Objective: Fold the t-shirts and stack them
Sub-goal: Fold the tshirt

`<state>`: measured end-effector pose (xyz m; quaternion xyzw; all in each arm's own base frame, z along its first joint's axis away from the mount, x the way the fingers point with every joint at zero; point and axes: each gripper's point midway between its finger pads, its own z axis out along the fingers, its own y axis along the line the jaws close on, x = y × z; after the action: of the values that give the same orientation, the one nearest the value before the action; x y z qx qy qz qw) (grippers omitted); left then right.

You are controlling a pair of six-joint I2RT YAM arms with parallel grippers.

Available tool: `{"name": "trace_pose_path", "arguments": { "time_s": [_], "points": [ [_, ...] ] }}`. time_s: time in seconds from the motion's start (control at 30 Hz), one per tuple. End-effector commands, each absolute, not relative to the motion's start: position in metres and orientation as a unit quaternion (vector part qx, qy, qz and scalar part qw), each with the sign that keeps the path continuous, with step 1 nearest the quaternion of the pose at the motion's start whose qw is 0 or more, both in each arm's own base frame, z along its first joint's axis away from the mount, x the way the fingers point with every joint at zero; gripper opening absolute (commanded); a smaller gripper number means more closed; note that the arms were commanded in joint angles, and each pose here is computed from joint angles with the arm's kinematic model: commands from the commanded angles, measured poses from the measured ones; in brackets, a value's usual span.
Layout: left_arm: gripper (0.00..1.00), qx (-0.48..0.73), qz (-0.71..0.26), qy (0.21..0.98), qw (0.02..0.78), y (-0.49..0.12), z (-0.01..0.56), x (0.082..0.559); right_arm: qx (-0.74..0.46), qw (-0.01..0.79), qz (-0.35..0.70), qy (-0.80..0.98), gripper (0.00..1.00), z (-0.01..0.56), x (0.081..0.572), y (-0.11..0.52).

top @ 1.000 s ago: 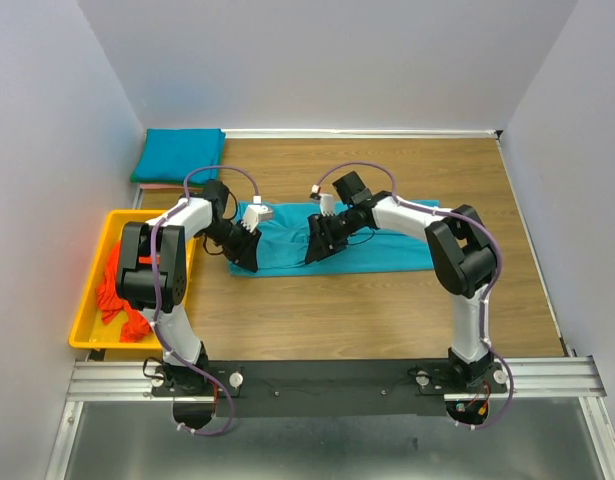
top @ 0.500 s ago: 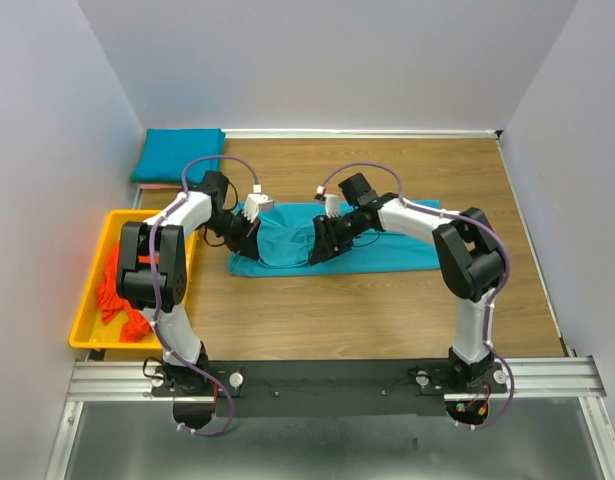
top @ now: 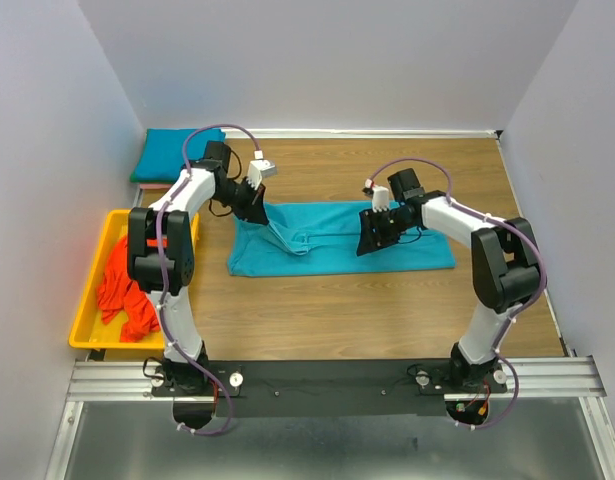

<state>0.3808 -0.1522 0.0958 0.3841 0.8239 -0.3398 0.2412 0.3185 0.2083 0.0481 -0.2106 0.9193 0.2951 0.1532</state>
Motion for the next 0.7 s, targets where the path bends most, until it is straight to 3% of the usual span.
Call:
{"name": "trace_pose_path", "arguments": {
  "time_s": [0.0,0.6,0.67],
  "points": [
    [0.00,0.356,-0.367,0.821,0.256,-0.163,0.095,0.404,-0.234,0.153,0.258,0.925,0.55,0.051,0.308,0.190],
    [0.00,0.275,-0.305,0.857,0.310,-0.133,0.092,0.460,-0.243,0.155,0.204,0.936,0.54,0.045,0.307,0.151],
    [0.16,0.253,-0.281,0.872,0.312,-0.122,0.089,0.463,-0.243,0.166,0.200,0.935,0.54,0.049,0.316,0.147]
  ]
}}
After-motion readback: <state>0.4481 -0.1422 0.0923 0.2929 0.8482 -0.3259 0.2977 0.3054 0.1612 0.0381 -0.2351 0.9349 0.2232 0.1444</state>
